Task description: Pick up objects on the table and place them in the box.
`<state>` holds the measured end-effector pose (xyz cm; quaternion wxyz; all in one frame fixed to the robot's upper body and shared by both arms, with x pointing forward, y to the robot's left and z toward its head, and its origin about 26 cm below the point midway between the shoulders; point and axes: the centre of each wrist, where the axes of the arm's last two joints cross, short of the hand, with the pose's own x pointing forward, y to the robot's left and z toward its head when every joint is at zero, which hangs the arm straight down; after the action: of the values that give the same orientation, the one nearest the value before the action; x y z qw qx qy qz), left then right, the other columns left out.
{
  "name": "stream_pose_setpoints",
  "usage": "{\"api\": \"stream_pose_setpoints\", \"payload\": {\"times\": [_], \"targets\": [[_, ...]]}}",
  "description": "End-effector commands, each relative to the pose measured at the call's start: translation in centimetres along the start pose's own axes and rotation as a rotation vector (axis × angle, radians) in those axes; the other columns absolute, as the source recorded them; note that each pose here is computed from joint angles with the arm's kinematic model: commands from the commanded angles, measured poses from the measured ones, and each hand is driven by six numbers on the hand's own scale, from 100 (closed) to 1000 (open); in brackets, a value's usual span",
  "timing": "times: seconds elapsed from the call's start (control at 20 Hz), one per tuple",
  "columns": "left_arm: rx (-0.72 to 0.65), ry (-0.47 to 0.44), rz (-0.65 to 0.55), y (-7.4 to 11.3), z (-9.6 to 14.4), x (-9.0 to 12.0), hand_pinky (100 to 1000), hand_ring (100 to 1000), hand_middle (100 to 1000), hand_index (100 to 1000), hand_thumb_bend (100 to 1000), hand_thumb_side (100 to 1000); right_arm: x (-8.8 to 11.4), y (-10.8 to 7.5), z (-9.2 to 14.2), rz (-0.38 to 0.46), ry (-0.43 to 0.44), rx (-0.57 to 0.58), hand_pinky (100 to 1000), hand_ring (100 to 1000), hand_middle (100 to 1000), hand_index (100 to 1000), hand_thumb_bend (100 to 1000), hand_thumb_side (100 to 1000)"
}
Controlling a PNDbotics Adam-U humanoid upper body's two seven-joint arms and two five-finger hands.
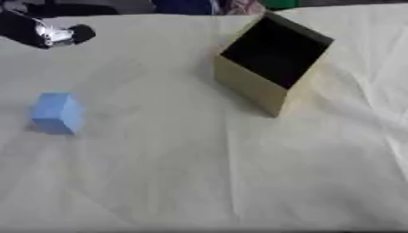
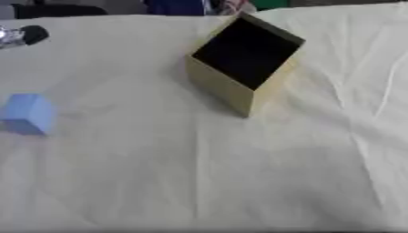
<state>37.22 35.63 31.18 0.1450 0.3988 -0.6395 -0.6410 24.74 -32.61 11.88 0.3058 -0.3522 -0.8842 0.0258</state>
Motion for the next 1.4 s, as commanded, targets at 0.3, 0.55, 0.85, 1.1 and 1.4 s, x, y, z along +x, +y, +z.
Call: {"api": "stream_pose_setpoints", "payload": {"times": [0.3,0.55,0.85,1.1,1.4], "targets": [[-0.273,-0.048,-0.133,-0.8,1.3,-1.6,1000,967,887,974,752,801,0.3,-0.4,-0.6,0.014,-0.040,0.023,639,768,585,717,100,806],[-0.452,-0.051,-0.180,-2.1,2.4,-2.5,1000,977,888,984,839,767,0.3,-0.4,-0.7,0.013,-0.043,0.025,639,768,585,717,100,807],[-0.614,-0.056,-0.239,-2.8,3.0,-3.0,1000,982,871,1000,817,716,0.3,-0.3,-0.6,0.013,-0.041,0.024,639,768,585,717,100,807],[-0.742,-0.012,-0.237,-4.0,3.9,-3.5,1000,968,848,1000,816,689,0.3,-0.3,-0.6,0.014,-0.039,0.021,639,769,585,718,100,807],[-0.806,0.076,-0.132,-5.0,4.9,-3.8,992,963,829,1000,765,583,0.4,-0.3,-0.5,0.013,-0.039,0.019,639,769,585,718,100,809]]}}
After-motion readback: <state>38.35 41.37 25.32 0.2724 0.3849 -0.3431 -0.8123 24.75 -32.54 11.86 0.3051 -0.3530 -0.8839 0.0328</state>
